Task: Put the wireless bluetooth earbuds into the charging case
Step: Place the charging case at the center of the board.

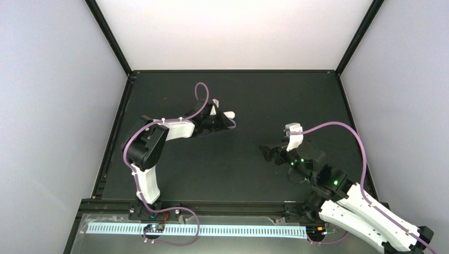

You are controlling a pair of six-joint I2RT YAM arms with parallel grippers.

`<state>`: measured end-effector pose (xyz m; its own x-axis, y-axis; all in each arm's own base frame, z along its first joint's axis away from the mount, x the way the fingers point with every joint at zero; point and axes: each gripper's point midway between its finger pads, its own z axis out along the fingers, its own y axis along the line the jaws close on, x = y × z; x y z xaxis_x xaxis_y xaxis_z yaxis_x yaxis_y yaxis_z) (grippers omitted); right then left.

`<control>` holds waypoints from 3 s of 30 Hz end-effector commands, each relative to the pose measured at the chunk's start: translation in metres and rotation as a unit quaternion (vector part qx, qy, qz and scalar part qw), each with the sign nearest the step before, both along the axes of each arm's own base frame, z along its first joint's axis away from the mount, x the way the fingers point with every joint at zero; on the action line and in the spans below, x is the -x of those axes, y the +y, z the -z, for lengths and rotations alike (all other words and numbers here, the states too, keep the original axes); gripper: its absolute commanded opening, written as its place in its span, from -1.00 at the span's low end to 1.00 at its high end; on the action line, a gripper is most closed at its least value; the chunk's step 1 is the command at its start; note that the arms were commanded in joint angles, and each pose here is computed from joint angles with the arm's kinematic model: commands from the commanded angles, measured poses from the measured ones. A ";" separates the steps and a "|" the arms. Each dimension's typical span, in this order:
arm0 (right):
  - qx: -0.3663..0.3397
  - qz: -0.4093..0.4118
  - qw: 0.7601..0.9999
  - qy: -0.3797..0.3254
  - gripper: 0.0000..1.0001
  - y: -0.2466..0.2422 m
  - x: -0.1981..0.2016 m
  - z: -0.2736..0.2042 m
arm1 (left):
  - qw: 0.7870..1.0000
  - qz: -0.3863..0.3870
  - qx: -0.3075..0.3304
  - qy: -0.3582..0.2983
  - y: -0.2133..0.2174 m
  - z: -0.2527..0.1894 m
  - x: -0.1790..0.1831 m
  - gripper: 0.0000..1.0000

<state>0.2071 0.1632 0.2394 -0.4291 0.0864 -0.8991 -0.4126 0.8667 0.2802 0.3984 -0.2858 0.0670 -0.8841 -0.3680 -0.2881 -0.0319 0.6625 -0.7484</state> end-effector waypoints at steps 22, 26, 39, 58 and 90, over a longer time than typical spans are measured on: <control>0.005 0.001 1.000 0.001 0.99 0.000 -0.001 -0.002 | 0.997 0.011 -0.054 0.058 0.003 0.048 0.018 -0.38; 0.007 0.001 1.000 0.001 0.99 0.001 -0.001 -0.002 | 0.997 0.011 -0.055 0.061 0.005 0.050 0.021 -0.31; 0.009 0.002 1.000 0.004 0.99 0.000 -0.001 -0.001 | 0.996 0.012 -0.072 0.054 0.015 0.050 0.029 -0.06; 0.010 -0.001 1.000 0.005 0.99 0.001 -0.001 0.000 | 0.994 -0.006 -0.098 0.052 0.051 0.053 0.040 -0.03; 0.011 -0.009 1.000 0.011 0.99 0.007 -0.002 -0.003 | 0.997 0.031 -0.070 0.007 0.014 0.019 0.016 -0.08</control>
